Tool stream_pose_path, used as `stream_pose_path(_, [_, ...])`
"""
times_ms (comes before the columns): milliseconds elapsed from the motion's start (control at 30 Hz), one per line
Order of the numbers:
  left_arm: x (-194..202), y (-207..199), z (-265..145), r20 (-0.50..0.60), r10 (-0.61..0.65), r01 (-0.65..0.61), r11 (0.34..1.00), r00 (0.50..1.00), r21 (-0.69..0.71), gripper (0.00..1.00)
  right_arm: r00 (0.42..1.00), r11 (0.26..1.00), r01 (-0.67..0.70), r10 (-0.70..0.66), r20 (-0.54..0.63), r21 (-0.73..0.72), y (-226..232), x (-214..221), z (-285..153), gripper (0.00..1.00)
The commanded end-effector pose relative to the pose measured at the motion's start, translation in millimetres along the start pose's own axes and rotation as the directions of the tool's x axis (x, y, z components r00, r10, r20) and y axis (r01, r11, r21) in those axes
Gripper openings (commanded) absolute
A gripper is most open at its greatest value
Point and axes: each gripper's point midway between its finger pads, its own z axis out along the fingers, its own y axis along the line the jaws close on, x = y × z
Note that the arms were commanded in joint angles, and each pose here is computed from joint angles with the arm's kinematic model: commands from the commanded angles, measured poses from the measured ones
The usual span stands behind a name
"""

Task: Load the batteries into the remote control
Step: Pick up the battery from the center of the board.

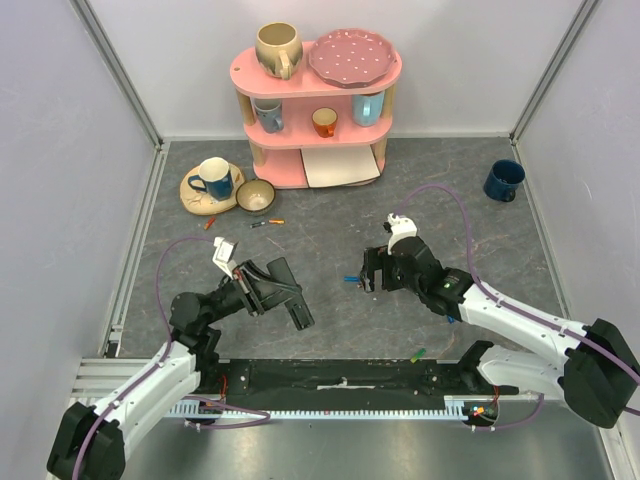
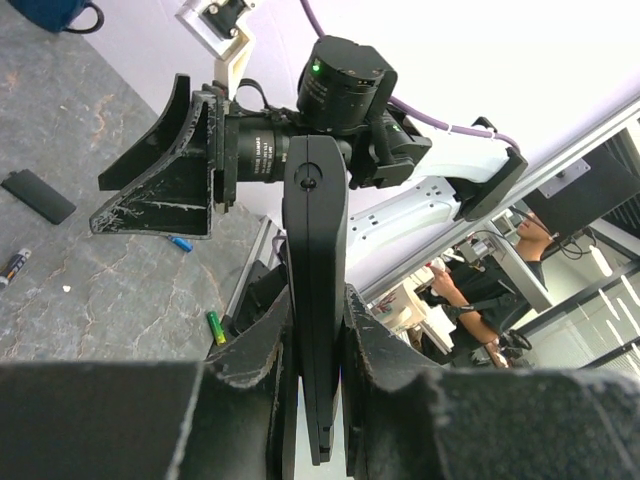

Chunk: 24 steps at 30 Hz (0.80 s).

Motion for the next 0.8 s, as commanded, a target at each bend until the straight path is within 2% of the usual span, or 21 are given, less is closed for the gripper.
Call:
stream_pose_path(0, [5, -7, -6, 0.003, 0.026, -0.026, 0.998, 1.0, 0.05, 0.02, 0.999, 1.0, 0.019, -0.019, 0.032, -0.021, 3, -9, -4, 0.95])
stream_pose_path(167, [5, -5, -6, -0.003, 0.016, -0.016, 0.999, 1.0, 0.039, 0.02, 0.999, 1.0, 0.024, -0.024, 0.034, -0.017, 2, -10, -5, 0.94])
stream_pose_path(300, [8, 11, -5, -0.009, -0.03, 0.03, 0.999, 1.0, -0.03, 0.02, 0.998, 0.998, 0.055, -0.055, 0.009, -0.011, 3, -9, -3, 0.89])
stream_pose_path(533, [2, 51, -8, 0.085, -0.101, 0.117, 0.971, 0.991, -0.21, 0.02, 0.99, 0.988, 0.131, -0.126, -0.057, 0.085, -5, -4, 4, 0.85])
stream_pose_path(767, [-1, 55, -11, 0.103, -0.074, 0.097, 0.966, 0.992, -0.24, 0.02, 0.978, 0.978, 0.167, -0.149, -0.143, 0.125, 6, 15, 25, 0.83])
